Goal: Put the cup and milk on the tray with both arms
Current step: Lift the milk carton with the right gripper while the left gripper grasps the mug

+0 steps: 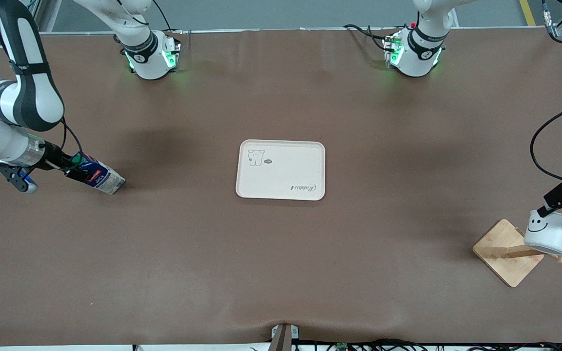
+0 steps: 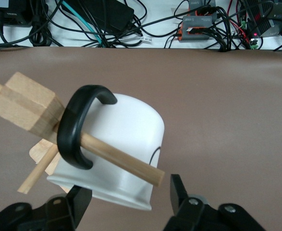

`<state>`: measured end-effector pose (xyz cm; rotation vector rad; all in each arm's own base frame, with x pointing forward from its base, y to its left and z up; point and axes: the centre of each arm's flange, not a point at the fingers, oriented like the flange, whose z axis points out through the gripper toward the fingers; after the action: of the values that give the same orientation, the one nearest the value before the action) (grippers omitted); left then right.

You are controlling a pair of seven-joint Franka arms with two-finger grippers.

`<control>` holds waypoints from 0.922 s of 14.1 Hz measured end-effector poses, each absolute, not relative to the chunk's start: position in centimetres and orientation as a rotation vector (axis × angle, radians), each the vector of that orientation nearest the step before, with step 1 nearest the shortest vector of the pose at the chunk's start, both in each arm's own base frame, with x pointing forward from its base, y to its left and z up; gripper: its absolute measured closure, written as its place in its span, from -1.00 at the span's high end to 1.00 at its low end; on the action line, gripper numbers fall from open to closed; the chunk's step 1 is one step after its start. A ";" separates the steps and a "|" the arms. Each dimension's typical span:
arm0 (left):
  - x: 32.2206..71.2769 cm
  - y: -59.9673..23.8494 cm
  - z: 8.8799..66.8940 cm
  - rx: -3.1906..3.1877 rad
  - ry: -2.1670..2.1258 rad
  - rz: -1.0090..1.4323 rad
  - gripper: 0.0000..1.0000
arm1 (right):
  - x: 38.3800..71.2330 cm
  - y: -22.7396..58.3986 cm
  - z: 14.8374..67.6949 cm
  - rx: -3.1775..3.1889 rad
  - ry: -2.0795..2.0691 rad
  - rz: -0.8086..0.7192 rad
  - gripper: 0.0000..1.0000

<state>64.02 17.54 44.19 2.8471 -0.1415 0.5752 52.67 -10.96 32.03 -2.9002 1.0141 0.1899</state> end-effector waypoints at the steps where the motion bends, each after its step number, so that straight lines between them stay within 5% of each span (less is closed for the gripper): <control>1: 64.1 17.6 44.0 2.849 -0.139 0.582 0.46 | 52.6 -10.9 31.8 -2.900 1.015 0.192 1.00; 2: 64.2 17.6 43.9 2.851 -0.137 0.586 0.37 | 52.5 -10.9 31.8 -2.900 1.015 0.193 1.00; 5: 64.3 17.5 43.7 2.850 -0.140 0.583 0.12 | 52.3 -11.0 32.1 -2.900 1.015 0.205 0.47; 11: 64.5 16.5 43.7 2.844 -0.158 0.574 -0.22 | 52.0 -10.7 33.4 -2.903 1.000 0.209 0.45; 13: 64.6 15.9 43.6 2.839 -0.173 0.560 -0.50 | 52.0 -10.7 33.5 -2.903 1.000 0.209 0.34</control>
<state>64.60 15.91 43.63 2.8386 -0.1730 0.5600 52.00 -10.75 33.45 -2.9027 0.9996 0.2086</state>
